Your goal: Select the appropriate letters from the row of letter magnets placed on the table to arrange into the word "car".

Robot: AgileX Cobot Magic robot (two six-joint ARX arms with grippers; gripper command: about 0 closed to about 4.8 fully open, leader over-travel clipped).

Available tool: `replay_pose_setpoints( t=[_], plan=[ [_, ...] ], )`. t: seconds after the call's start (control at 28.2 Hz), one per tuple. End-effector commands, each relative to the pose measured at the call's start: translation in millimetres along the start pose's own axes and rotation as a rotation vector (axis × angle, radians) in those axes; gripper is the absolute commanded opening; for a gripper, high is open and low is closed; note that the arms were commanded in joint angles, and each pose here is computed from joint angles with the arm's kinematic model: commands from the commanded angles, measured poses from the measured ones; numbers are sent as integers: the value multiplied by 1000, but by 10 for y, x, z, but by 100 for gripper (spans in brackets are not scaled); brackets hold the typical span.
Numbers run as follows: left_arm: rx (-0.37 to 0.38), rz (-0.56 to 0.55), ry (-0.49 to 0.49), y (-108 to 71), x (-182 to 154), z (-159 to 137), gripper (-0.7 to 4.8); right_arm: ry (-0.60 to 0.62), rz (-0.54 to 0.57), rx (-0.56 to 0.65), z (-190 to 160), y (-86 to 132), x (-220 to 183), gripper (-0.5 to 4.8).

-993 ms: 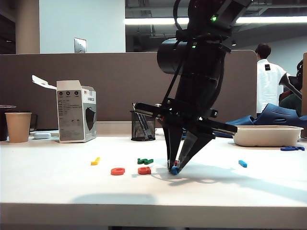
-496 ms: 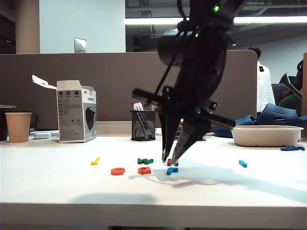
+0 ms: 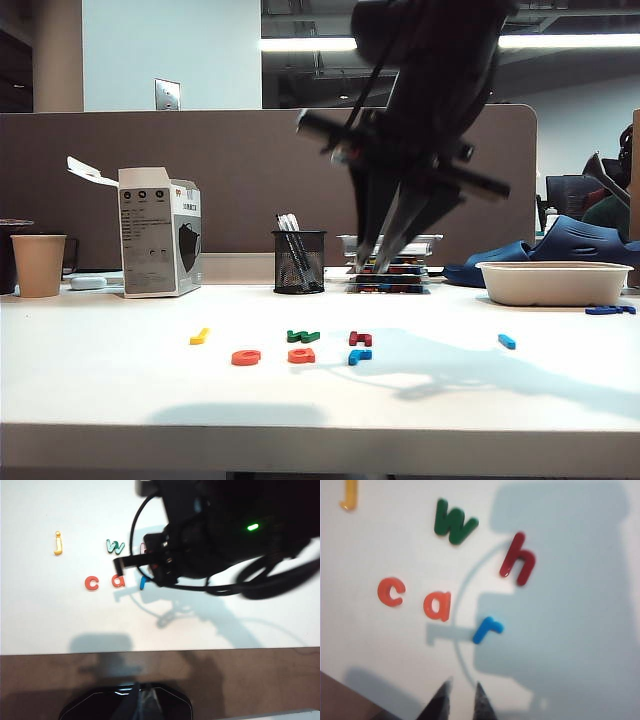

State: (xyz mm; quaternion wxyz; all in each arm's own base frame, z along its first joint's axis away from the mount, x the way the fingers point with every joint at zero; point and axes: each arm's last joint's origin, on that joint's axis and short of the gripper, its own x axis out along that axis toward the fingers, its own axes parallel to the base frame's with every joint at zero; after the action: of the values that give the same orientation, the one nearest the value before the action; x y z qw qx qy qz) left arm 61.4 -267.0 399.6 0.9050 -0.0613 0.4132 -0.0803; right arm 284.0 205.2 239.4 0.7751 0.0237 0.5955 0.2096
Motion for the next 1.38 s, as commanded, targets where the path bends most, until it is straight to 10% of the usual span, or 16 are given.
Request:
replay_pose_setpoints(
  t=[0.04,0.92,1.38],
  plan=[
    [6,6,-6,12,-8,6,-5,-51,-39,-55,-8,-54,-211,62],
    [-20,-23,-15,-21,-8,17,-5,-763,-311,-75,-930,-917,-2559,-7],
    [14,-10,-68,-22,-9,35,-5,-792,-274,26,-1415,-1131,-2414,-7]
  ],
)
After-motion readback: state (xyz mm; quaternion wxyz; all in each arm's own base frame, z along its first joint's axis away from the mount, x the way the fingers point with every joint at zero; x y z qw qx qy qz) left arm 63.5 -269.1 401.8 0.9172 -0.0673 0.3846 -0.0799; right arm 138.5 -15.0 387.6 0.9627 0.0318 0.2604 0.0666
